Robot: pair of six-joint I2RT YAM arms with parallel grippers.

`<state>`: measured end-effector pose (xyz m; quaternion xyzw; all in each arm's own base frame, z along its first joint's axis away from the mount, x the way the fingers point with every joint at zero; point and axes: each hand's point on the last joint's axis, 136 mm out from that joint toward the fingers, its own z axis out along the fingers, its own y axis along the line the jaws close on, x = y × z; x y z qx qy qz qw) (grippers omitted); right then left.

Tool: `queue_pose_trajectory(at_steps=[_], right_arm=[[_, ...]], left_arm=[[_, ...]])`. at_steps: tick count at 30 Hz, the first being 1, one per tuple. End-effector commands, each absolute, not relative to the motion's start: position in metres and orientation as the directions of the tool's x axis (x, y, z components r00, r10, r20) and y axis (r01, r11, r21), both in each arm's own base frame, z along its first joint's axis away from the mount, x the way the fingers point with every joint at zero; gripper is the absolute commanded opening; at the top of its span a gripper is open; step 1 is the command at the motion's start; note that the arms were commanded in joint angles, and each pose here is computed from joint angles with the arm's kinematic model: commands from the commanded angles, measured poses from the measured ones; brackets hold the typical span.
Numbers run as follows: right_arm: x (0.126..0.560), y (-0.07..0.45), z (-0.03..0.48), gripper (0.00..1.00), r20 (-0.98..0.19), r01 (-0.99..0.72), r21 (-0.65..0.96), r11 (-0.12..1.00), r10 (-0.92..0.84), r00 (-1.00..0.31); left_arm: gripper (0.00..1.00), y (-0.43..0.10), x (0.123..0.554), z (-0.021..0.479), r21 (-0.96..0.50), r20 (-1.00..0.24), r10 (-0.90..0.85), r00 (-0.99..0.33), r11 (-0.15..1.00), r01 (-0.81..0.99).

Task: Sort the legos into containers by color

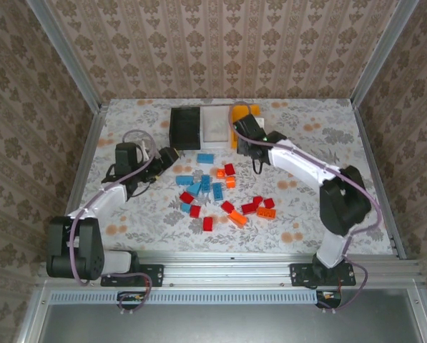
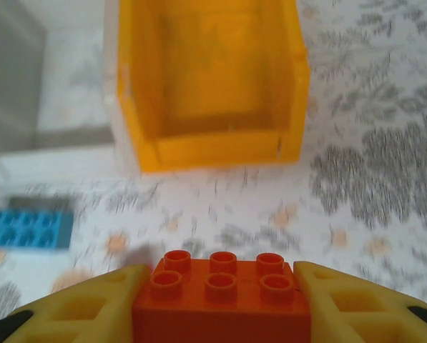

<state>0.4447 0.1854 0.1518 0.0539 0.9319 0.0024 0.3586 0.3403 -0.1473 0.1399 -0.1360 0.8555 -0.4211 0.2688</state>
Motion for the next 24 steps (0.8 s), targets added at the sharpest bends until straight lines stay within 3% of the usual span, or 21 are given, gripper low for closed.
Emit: queue_pose_trajectory(at_steps=[1, 11, 22, 24], right_arm=[[0.485, 0.188, 0.154, 0.37, -0.675, 0.034, -0.013, 0.999, 0.016, -0.737], [0.547, 0.183, 0.13, 0.39, -0.636, 0.052, -0.055, 0.997, 0.005, -0.772], [0.55, 0.191, 0.101, 0.44, -0.578, 0.025, -0.032, 0.999, 0.002, -0.816], [0.548, 0.187, 0.101, 0.48, -0.579, 0.039, -0.059, 0.998, -0.003, -0.815]], left_arm=[[1.0, -0.163, 0.334, 0.177, -0.833, -0.387, -0.426, -0.818, 0.542, 0.112], [1.0, -0.157, 0.318, 0.186, -0.791, -0.437, -0.386, -0.813, 0.595, 0.142], [1.0, -0.159, 0.313, 0.175, -0.789, -0.412, -0.374, -0.831, 0.602, 0.121], [1.0, -0.159, 0.312, 0.175, -0.79, -0.408, -0.375, -0.832, 0.601, 0.117]])
